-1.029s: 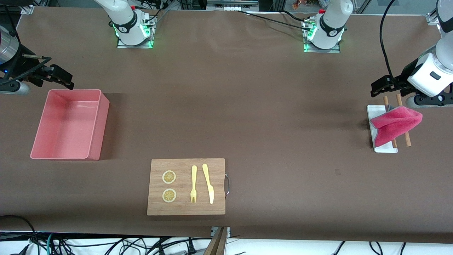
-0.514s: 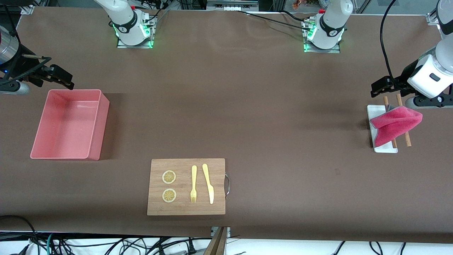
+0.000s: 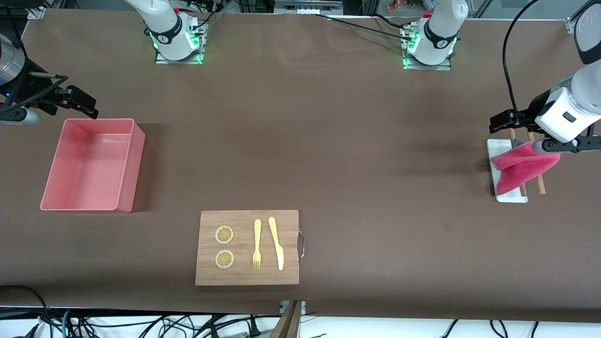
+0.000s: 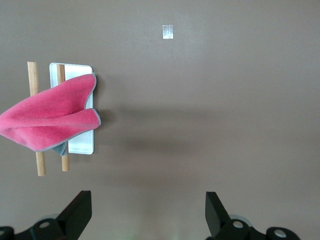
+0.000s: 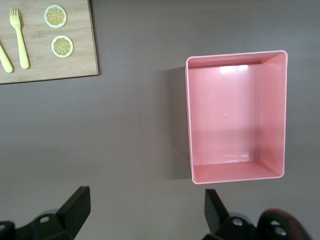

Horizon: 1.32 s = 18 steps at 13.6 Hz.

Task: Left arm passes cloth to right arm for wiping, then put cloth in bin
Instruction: 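Lower the left gripper toward the pink cloth on the white tray, then close the left gripper on the pink cloth's edge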

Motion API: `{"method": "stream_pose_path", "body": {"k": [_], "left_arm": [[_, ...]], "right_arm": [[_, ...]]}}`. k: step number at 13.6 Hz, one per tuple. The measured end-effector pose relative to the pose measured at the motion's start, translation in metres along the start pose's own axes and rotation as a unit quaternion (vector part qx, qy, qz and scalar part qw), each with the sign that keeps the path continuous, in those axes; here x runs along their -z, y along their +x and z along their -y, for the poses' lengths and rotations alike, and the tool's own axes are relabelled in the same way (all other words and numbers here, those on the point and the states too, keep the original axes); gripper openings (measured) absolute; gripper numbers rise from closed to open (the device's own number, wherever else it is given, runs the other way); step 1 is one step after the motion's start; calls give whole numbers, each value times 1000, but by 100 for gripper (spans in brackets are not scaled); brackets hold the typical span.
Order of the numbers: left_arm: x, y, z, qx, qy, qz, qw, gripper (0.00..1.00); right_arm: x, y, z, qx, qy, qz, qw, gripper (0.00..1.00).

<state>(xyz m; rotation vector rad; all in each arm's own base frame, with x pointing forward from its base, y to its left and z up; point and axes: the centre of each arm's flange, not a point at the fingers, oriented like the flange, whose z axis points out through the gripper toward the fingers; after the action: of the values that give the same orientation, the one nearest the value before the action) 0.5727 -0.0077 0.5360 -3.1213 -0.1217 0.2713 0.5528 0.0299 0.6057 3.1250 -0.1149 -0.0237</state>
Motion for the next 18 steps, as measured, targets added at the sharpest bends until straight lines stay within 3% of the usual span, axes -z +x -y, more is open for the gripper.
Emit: {"method": "stream_pose_path", "body": {"k": [2,4,7,9,12,15,18], "left_arm": [[-1,13,11,10,-3,-2,1000,100],[-1,26,58,22,-10,-12,1000,100],[-21,44,172,-51,-21,-54,997,100],[-45,44,235,-89,-31,-59,994,100],[-91,41,308,-132,-74,-74,986,100],[-153,27,378,-187,-134,-95,969,100],[-232,10,439,-260,-194,-165,932,100]], "right_arm": [[0,0,0,0,0,0,1000,100],[0,0,1,0,0,0,1000,100],[0,0,1,1,0,0,1000,100],[0,0,1,1,0,0,1000,100],[0,0,1,1,0,0,1000,100],[0,0,1,1,0,0,1000,100],[0,0,1,1,0,0,1000,100]]}}
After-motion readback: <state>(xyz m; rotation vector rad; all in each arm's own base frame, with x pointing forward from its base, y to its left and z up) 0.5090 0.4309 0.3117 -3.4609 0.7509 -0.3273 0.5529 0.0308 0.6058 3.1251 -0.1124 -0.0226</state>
